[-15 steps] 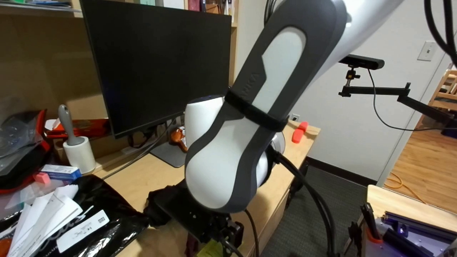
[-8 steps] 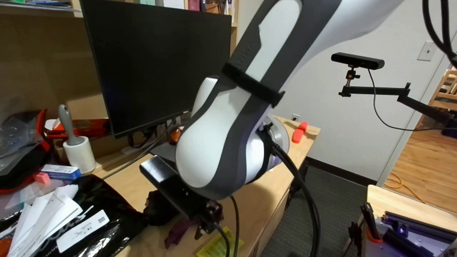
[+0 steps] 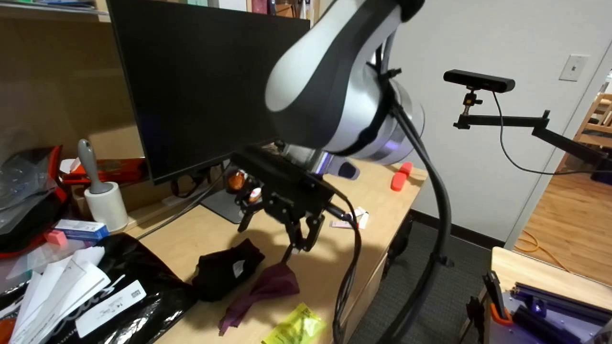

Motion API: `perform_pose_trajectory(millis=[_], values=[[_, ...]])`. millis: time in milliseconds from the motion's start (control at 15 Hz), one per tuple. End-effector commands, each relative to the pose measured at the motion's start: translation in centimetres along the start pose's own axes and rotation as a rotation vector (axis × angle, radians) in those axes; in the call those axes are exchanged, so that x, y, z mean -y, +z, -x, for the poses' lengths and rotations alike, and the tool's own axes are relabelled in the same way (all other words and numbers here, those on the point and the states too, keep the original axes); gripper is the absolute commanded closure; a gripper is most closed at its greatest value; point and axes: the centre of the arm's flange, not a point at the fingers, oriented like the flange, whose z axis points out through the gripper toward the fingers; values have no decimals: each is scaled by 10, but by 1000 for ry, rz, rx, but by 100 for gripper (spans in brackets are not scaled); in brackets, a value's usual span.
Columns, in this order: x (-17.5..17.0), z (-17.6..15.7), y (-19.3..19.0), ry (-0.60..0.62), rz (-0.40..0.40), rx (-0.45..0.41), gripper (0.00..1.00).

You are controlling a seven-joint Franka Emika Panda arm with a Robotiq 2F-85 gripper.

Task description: Move the maroon cloth to the left then move the yellow object to the left

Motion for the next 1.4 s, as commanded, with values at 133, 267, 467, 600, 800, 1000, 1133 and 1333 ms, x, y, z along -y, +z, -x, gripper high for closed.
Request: perform_pose_trajectory(millis=[133,267,467,600,800,1000,1133,1333], values=[[-9,-107,-67,104,-116,-40,0],[-12,-139,-83,156,-143,-73,0],[-13,-151,-85,181,-139,-90,0],[-13,-150,-84,179,-136,-89,0],[-17,-131,-80,43,5,-63,0],[-14,-118,-82,-110,144,-63,0],[-11,-113,-85,-209,239,-43,0],[-14,-113,-96,-345,372,-25,0]])
